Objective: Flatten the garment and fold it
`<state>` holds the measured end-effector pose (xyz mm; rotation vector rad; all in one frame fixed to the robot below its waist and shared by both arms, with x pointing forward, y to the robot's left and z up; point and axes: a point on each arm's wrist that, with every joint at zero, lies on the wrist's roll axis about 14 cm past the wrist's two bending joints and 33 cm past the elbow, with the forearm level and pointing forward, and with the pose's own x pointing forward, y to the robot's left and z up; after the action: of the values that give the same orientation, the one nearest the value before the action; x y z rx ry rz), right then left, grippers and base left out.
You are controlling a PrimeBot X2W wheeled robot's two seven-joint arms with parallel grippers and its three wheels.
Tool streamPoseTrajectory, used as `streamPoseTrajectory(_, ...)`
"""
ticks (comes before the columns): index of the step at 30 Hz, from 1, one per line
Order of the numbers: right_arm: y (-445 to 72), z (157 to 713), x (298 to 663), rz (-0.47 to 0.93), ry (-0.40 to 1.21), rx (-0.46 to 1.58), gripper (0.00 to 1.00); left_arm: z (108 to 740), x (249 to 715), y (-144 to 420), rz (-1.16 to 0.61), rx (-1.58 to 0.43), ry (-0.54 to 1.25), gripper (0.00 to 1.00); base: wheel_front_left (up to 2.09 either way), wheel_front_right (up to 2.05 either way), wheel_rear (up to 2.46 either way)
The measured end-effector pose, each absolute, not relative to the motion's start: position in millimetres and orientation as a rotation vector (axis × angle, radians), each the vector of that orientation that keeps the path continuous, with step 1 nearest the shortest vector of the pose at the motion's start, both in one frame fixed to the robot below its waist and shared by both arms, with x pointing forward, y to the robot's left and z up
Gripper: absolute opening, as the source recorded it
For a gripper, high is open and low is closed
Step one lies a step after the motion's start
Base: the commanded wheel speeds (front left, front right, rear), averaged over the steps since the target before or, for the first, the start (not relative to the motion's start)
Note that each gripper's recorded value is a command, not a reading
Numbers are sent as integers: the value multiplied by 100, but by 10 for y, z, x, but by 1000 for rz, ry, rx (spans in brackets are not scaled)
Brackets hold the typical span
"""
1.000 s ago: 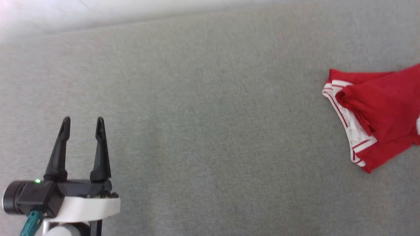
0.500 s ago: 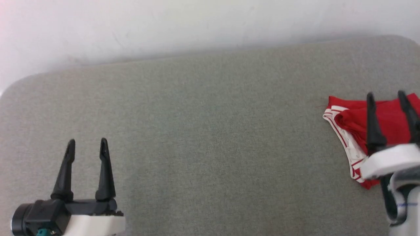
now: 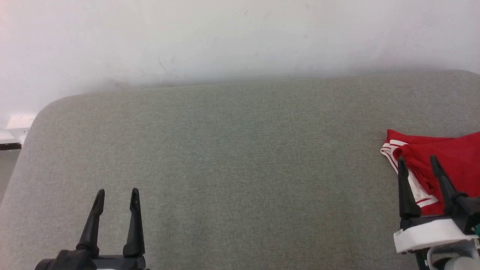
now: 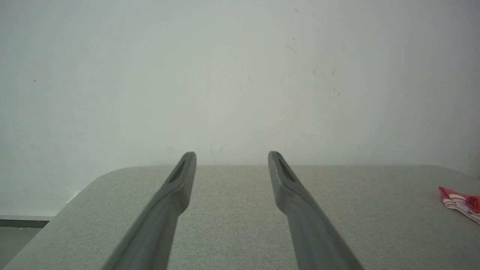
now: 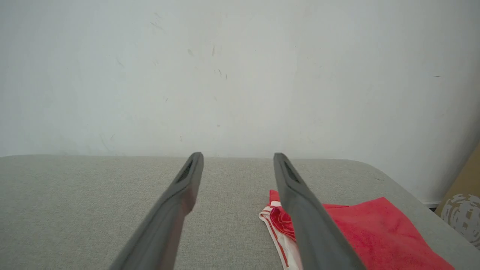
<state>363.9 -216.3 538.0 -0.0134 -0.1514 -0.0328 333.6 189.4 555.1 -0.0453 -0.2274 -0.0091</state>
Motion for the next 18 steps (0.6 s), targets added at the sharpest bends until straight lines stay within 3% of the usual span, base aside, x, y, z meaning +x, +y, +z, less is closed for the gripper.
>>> streamPoseTrajectory(13,-2054,5056,3618,-4,-75,21,100,5300,3284,1913,9,-60,-148,100,0,0,0)
streamPoseTrajectory(14,-2056,5052,3618,-4,-74,21,0,5296,3287,1911,8,-60,-146,0,0,0,0)
streamPoseTrajectory(18,-2061,5046,3618,-5,-70,20,0,5296,3287,1911,8,-60,-146,0,0,0,0)
